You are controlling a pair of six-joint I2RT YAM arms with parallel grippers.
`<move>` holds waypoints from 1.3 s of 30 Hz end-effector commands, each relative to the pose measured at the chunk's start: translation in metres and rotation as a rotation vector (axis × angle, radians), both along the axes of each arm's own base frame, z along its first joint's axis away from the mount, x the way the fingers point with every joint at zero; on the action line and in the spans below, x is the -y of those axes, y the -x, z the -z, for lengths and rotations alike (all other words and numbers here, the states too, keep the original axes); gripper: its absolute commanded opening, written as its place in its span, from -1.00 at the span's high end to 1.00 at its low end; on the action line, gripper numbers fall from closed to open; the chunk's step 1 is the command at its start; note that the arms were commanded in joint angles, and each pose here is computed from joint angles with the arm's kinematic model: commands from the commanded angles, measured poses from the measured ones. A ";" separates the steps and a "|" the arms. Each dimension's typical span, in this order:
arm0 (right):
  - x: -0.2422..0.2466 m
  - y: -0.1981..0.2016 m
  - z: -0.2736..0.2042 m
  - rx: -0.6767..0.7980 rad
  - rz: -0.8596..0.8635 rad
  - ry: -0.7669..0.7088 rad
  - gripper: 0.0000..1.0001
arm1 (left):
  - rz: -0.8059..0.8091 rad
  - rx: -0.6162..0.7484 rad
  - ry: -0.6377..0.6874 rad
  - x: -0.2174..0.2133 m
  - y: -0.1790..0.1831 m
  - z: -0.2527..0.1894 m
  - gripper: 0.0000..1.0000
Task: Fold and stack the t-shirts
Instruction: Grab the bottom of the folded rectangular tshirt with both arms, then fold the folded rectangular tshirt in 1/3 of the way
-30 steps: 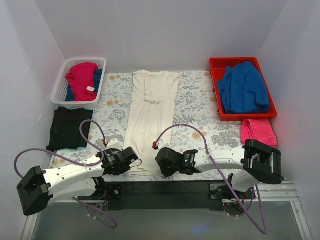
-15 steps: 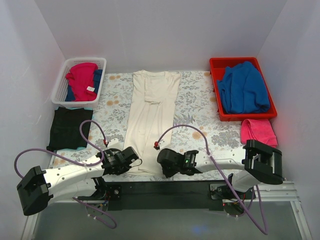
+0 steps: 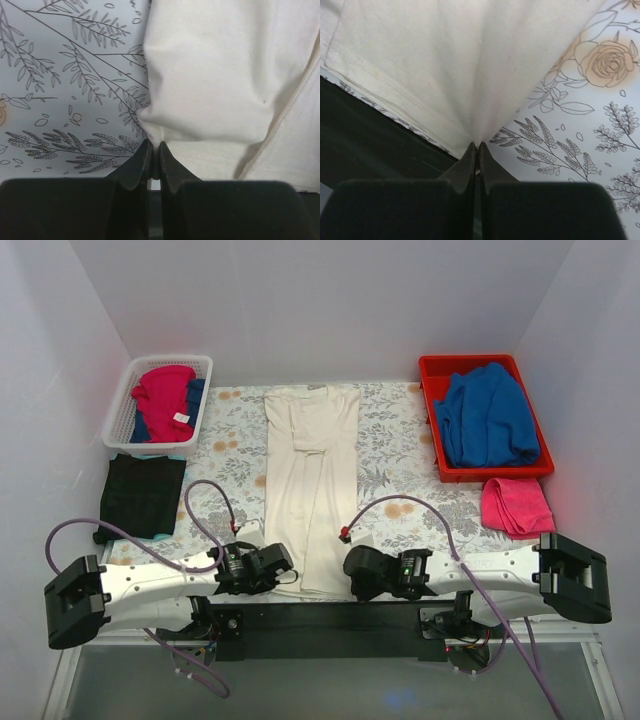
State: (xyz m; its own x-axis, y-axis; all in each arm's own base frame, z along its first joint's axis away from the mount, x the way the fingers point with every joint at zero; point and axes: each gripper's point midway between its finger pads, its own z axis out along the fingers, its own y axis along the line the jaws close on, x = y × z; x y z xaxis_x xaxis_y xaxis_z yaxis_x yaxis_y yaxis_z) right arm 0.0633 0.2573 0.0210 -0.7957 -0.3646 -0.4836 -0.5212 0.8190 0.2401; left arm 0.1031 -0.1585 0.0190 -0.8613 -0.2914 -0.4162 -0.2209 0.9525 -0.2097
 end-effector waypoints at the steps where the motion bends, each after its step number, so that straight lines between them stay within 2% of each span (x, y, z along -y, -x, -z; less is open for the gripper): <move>1: 0.055 0.006 0.021 -0.012 0.048 0.179 0.97 | -0.230 -0.007 0.036 0.006 0.004 0.008 1.00; 8: 0.058 0.002 0.012 0.014 0.086 0.133 0.97 | -0.251 0.049 0.079 0.032 0.013 0.000 1.00; 11: 0.053 -0.004 0.003 0.045 0.090 0.113 0.97 | -0.258 0.098 0.053 0.031 0.010 -0.009 1.00; 19: 0.033 -0.030 -0.041 0.187 0.106 0.003 0.97 | -0.330 0.245 0.043 0.023 -0.013 -0.046 1.00; 26: 0.021 -0.054 -0.070 0.313 0.114 0.001 0.97 | -0.343 0.360 0.061 0.030 -0.034 -0.069 1.00; 32: 0.013 -0.080 -0.085 0.407 0.139 0.044 0.97 | -0.345 0.473 0.017 0.032 -0.070 -0.091 1.00; 37: 0.010 -0.115 -0.098 0.474 0.170 0.054 0.97 | -0.349 0.529 0.065 0.042 -0.117 -0.107 1.00; 38: 0.008 -0.120 -0.099 0.473 0.168 0.046 0.97 | -0.354 0.549 0.120 0.052 -0.128 -0.114 1.00; 39: 0.008 -0.127 -0.101 0.483 0.169 0.043 0.97 | -0.322 0.560 0.077 0.048 -0.139 -0.114 1.00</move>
State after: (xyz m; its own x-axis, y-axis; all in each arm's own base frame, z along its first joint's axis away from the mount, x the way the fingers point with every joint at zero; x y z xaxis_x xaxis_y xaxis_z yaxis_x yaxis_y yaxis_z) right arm 0.1616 0.2410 0.0955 -0.6057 -0.3028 -0.7358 -0.4323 0.9016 -0.0152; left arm 0.1979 -0.1839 0.0982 -0.5660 -0.2966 -0.7692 -0.2706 0.9482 -0.1665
